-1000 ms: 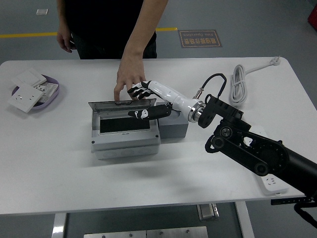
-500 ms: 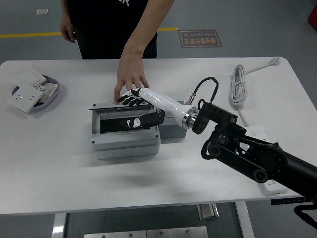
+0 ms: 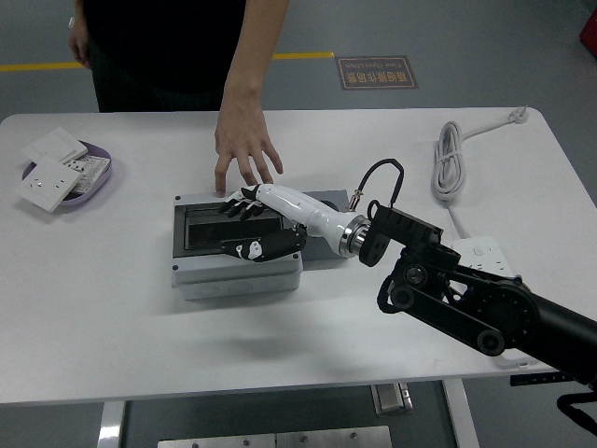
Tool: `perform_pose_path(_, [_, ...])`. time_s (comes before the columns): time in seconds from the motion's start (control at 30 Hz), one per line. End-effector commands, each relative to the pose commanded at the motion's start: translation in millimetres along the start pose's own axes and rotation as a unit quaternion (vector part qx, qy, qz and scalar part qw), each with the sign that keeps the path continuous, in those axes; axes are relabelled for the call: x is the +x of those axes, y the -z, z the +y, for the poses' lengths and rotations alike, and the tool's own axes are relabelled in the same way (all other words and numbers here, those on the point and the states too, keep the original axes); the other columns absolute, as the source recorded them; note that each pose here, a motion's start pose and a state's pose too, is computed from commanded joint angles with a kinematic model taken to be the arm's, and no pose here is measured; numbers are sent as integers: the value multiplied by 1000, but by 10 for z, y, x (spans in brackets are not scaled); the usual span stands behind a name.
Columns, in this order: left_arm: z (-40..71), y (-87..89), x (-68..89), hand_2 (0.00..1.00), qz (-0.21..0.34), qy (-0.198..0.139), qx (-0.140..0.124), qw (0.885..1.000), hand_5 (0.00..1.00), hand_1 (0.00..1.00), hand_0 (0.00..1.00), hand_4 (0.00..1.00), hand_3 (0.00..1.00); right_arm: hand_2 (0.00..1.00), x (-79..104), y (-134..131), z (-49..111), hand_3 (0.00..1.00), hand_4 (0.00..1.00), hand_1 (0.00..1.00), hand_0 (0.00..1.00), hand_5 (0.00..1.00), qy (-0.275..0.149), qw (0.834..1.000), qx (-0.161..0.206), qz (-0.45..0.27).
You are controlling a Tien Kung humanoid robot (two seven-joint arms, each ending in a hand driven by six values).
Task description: Pick up the cylinder from the cube,place it in the box,flap close box
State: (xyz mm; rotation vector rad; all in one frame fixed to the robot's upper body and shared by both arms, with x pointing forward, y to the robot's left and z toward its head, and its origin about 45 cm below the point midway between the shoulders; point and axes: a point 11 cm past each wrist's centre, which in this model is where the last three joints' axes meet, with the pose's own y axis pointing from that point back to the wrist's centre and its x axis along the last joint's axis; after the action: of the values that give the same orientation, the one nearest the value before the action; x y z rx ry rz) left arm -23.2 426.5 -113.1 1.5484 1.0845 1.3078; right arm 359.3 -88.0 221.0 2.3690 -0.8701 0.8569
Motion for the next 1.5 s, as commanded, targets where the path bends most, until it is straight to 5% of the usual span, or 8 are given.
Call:
perform_pose_path(0.33, [-3, 35, 2, 590, 2, 0, 4, 1000, 204, 582, 603, 636, 582, 738, 538, -334, 280, 758, 793, 698, 711, 357, -79, 996, -35, -10])
perform_pose_path(0.7, [-9, 90, -19, 590, 5, 2, 10, 1000, 204, 582, 603, 637, 582, 731, 874, -780, 742, 758, 788, 697, 712, 345, -196, 971, -36, -129])
perform_pose_path(1.1, [2, -6, 7, 590, 3, 1, 3, 1000, 204, 582, 603, 637, 582, 697, 818, -1051, 846, 737, 787, 685, 721, 338, -247, 945, -47, -209])
perform_pose_path(1.5, [8, -47, 46, 591, -1, -2, 0, 1000, 204, 583, 603, 638, 583, 674, 712, -1104, 871, 701, 782, 675, 723, 333, -252, 941, -52, -218])
